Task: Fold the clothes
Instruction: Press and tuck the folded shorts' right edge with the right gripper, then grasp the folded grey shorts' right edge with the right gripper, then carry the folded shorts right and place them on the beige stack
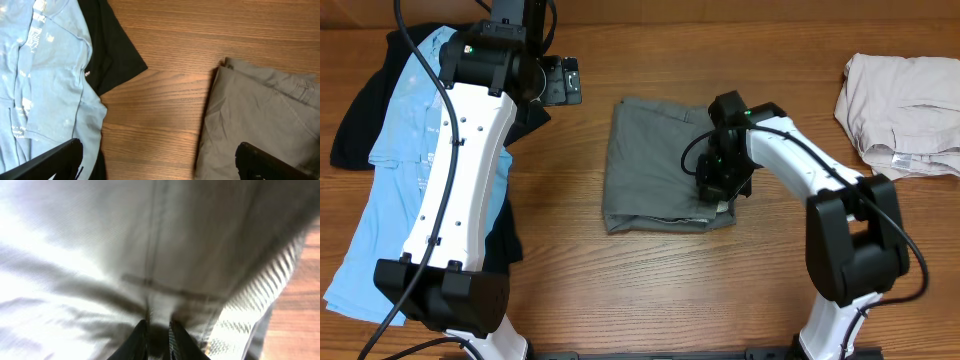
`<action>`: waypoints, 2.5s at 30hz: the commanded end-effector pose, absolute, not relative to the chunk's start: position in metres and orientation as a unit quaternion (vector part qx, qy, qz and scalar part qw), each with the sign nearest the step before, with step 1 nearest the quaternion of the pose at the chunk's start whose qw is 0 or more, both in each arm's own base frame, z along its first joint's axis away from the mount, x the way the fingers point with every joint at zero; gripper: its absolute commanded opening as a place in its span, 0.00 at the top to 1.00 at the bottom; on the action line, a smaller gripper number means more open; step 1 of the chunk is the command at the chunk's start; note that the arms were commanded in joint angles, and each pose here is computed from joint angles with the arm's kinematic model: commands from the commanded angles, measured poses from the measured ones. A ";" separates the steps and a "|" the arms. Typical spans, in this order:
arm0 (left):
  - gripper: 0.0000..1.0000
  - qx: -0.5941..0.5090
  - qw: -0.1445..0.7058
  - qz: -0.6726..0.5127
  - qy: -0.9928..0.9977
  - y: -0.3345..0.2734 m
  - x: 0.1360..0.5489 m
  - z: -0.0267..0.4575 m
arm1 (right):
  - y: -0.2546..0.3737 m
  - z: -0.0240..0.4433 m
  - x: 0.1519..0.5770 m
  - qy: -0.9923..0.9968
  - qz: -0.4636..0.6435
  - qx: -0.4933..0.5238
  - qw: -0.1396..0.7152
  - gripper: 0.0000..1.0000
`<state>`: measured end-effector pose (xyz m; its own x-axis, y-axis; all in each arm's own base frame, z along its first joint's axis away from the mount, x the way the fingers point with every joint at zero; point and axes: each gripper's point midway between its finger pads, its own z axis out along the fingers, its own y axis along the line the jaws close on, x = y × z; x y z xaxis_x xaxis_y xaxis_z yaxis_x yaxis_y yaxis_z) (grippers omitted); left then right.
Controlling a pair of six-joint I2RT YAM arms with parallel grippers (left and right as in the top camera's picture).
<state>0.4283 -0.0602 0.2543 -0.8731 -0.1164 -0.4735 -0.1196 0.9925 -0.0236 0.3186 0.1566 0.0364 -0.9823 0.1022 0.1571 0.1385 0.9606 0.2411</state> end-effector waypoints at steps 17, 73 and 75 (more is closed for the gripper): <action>0.00 -0.057 0.239 0.010 0.969 -0.057 0.428 0.251 | 0.100 0.115 0.364 -0.988 -0.132 0.015 -0.080 0.00; 0.00 -0.053 0.182 0.024 0.982 -0.060 0.445 0.197 | 0.137 -0.042 0.347 -0.982 -0.146 -0.108 -0.049 0.96; 0.00 -0.053 0.182 0.024 0.981 -0.060 0.445 0.197 | 0.136 -0.033 0.353 -0.979 -0.162 -0.116 -0.046 0.96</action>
